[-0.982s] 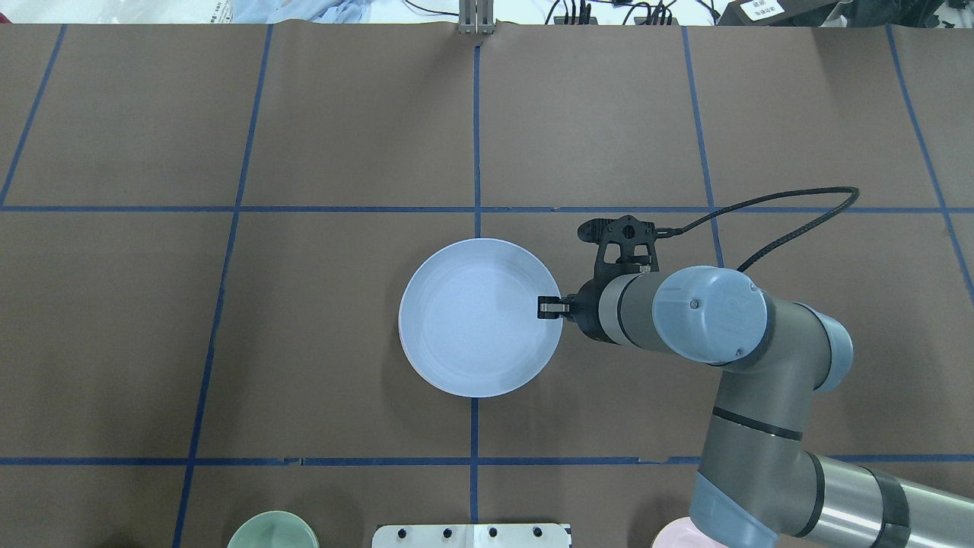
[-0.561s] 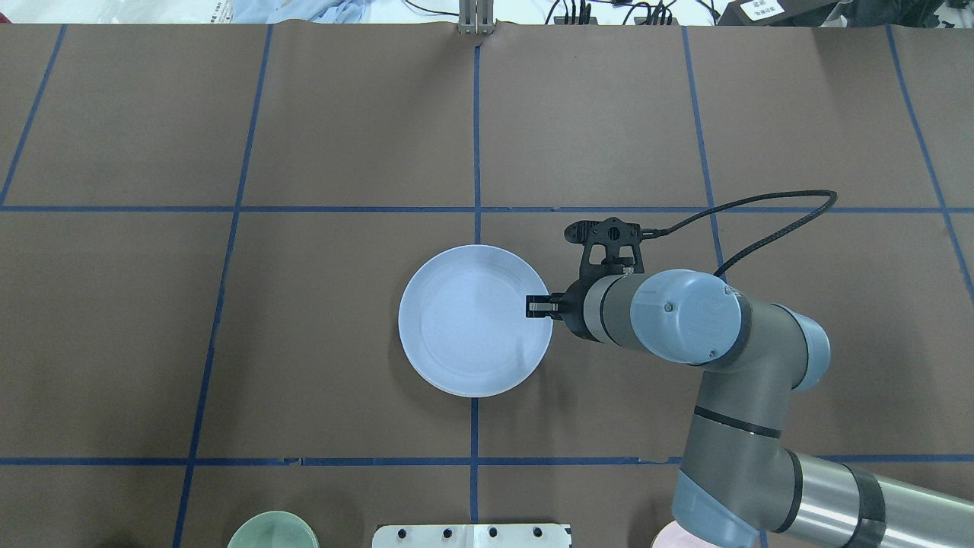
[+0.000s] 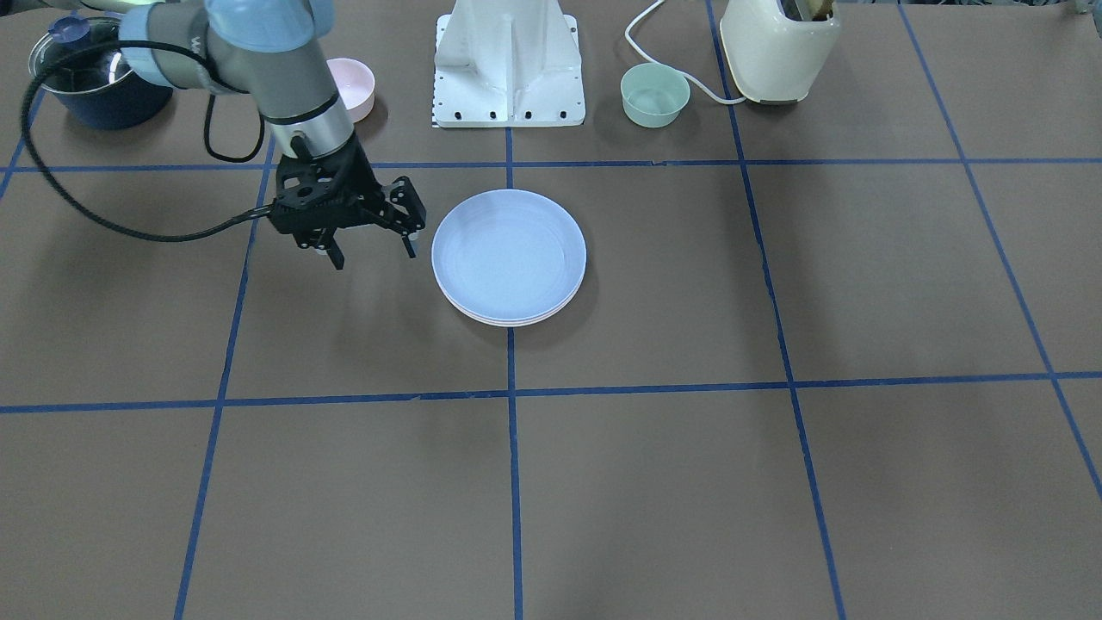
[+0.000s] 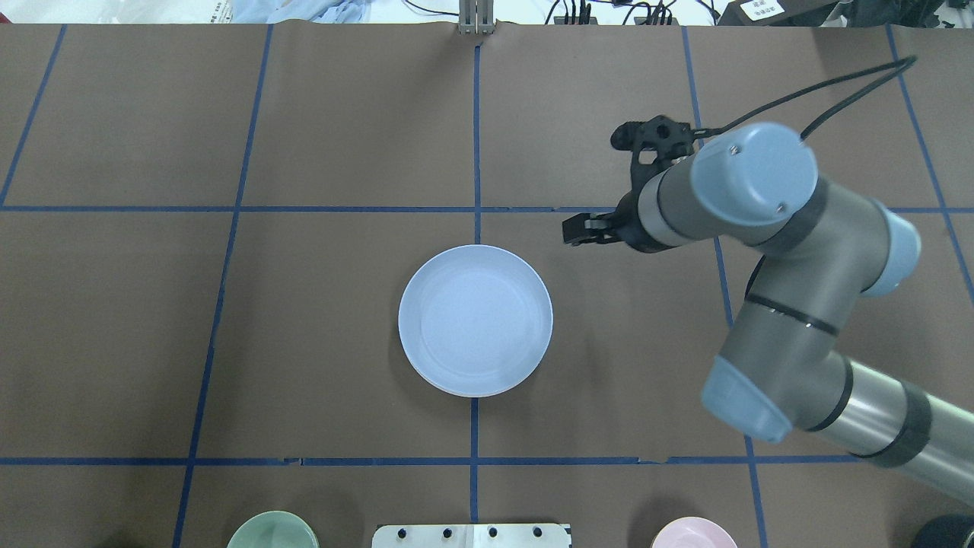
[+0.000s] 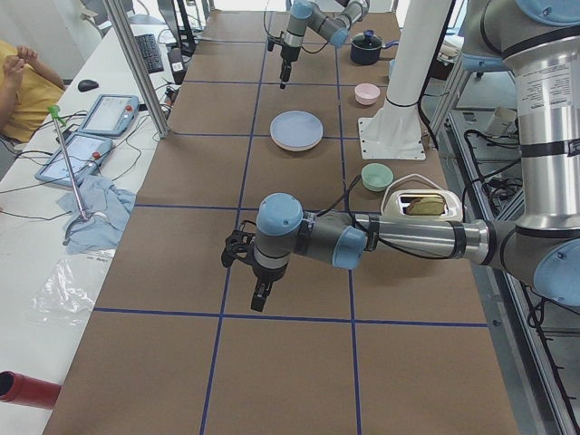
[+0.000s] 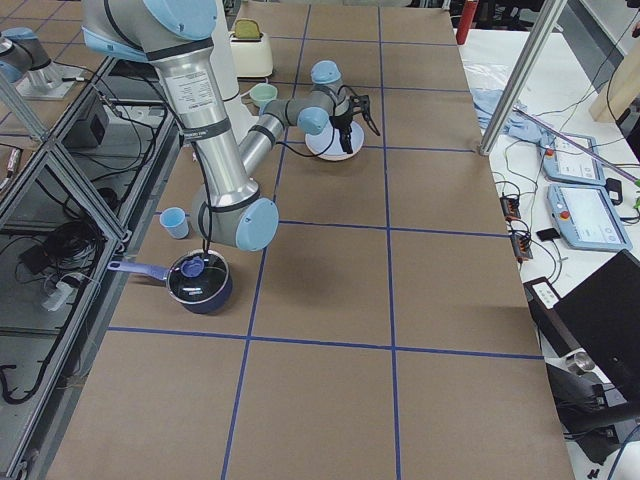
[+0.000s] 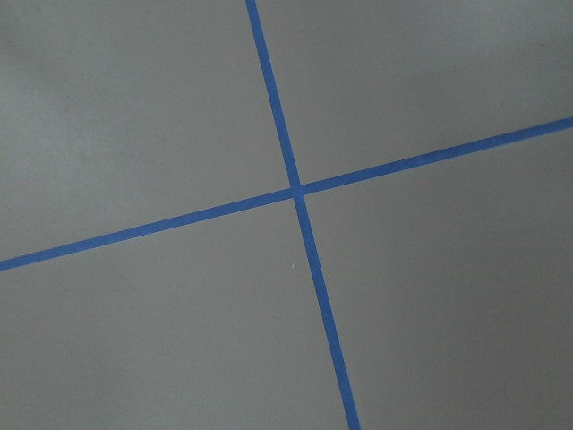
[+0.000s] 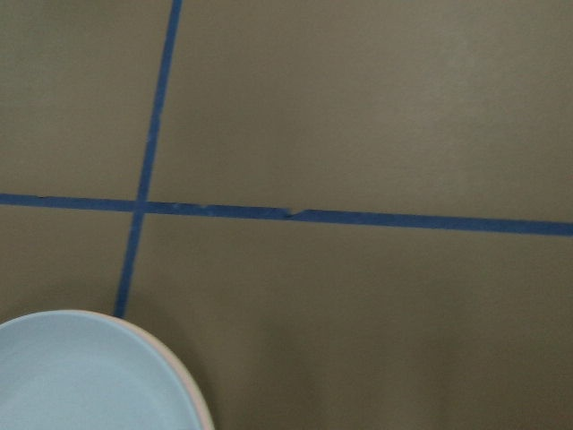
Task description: Stack three plates with pink and blue
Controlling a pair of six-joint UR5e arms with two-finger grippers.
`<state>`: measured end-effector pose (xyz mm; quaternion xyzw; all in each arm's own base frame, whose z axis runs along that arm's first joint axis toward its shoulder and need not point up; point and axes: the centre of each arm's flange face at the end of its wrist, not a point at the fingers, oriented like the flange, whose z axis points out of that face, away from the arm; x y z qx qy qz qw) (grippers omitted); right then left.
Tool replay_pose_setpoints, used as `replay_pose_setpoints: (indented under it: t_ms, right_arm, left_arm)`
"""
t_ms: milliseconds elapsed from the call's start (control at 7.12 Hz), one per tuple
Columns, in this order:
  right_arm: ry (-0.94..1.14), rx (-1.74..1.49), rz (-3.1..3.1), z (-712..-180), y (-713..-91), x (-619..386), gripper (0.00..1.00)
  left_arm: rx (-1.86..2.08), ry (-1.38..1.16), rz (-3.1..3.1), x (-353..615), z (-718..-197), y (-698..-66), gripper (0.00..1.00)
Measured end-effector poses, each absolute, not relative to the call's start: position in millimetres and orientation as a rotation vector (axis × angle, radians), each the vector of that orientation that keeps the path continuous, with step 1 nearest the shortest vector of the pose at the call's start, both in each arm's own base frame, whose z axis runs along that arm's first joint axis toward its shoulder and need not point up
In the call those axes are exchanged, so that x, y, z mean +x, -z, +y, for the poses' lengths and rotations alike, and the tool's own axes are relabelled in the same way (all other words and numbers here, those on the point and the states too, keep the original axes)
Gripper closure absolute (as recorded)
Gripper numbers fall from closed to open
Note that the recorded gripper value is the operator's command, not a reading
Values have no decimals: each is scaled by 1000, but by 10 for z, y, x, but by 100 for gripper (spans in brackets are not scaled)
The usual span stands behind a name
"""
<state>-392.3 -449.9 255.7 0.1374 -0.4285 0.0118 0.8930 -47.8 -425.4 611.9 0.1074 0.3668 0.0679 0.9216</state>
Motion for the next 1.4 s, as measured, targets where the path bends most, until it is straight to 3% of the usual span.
replay_pose_setpoints:
  t_ms: [421, 702, 1123, 1404]
  right_arm:
    - [183, 257, -801, -5121, -3456, -2340, 0]
    - [305, 210, -754, -5178, -4287, -1122, 0]
    - [323, 80, -722, -4576, -5479, 142, 0]
    - [219, 64, -721, -4229, -5788, 680, 0]
  left_arm:
    - [140, -117, 863, -410, -4012, -6264, 0]
    - [117, -131, 865, -372, -3990, -6328, 0]
    - [63, -134, 829, -415, -3967, -6436, 0]
    - [70, -118, 740, -533, -4064, -6414, 0]
